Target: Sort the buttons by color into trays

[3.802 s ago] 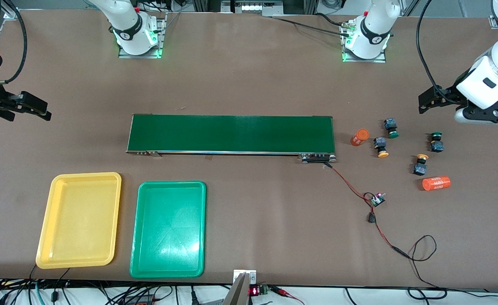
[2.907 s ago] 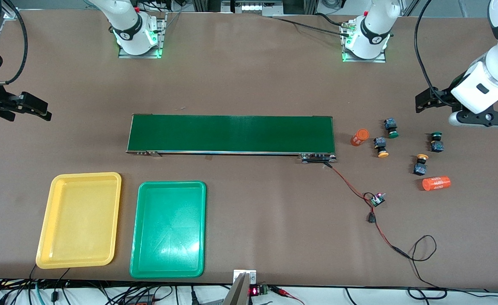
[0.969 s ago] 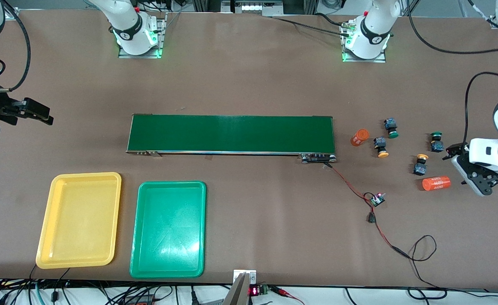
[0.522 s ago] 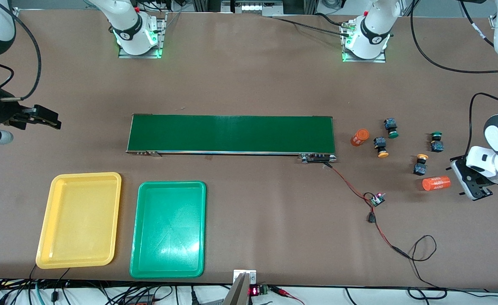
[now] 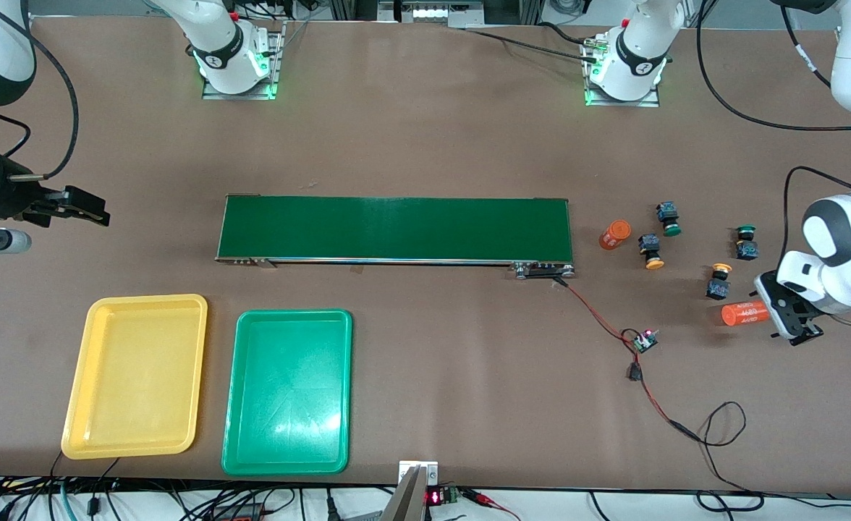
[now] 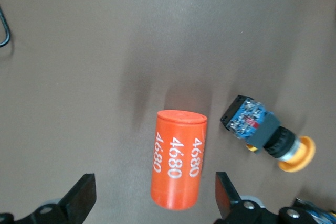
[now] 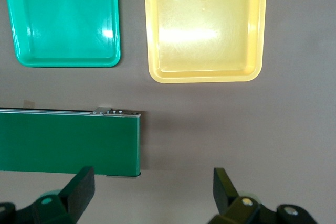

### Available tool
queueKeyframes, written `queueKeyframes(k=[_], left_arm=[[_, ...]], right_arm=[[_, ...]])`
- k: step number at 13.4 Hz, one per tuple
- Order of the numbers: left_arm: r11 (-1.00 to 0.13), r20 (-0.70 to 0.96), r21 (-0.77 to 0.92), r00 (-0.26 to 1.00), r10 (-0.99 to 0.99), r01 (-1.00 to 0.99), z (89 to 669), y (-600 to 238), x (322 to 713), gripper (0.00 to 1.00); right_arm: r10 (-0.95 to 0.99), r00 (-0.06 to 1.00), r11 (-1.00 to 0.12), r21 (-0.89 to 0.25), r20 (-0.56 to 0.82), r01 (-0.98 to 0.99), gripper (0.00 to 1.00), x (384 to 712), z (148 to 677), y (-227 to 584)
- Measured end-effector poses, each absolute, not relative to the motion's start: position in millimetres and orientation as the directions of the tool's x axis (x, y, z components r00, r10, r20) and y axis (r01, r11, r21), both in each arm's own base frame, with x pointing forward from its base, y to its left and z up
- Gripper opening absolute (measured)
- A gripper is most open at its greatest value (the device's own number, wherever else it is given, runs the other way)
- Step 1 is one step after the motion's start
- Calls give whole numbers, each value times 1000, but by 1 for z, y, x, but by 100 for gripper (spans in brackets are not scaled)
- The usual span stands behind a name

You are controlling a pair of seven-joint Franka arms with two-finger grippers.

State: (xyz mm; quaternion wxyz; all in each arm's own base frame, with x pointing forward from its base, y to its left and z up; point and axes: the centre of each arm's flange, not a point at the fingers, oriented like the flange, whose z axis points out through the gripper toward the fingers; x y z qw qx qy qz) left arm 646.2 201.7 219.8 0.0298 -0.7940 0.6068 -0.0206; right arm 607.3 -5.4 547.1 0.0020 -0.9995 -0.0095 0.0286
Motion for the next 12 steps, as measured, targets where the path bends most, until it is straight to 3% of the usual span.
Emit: queueKeyframes(k=[7,8,11,12], left_arm=[[-207,-4,-93,208,-978,-974,182,216,637,97],[-204,-2,-89,205,-979,-975,179,214,637,91],[-186,4,-88,187,-982,-979,178,208,638,55],[-171,3,-89,171,-985,-981,179,207,639,50]], right_arm=[[19,998,-1000,-2,-56,19,100,614,536,-5],[19,998,-1000,-2,-56,19,100,614,536,-5],[19,998,-1000,-2,-56,19,100,614,536,-5],[19,998,-1000,-2,-56,19,100,614,536,-5]])
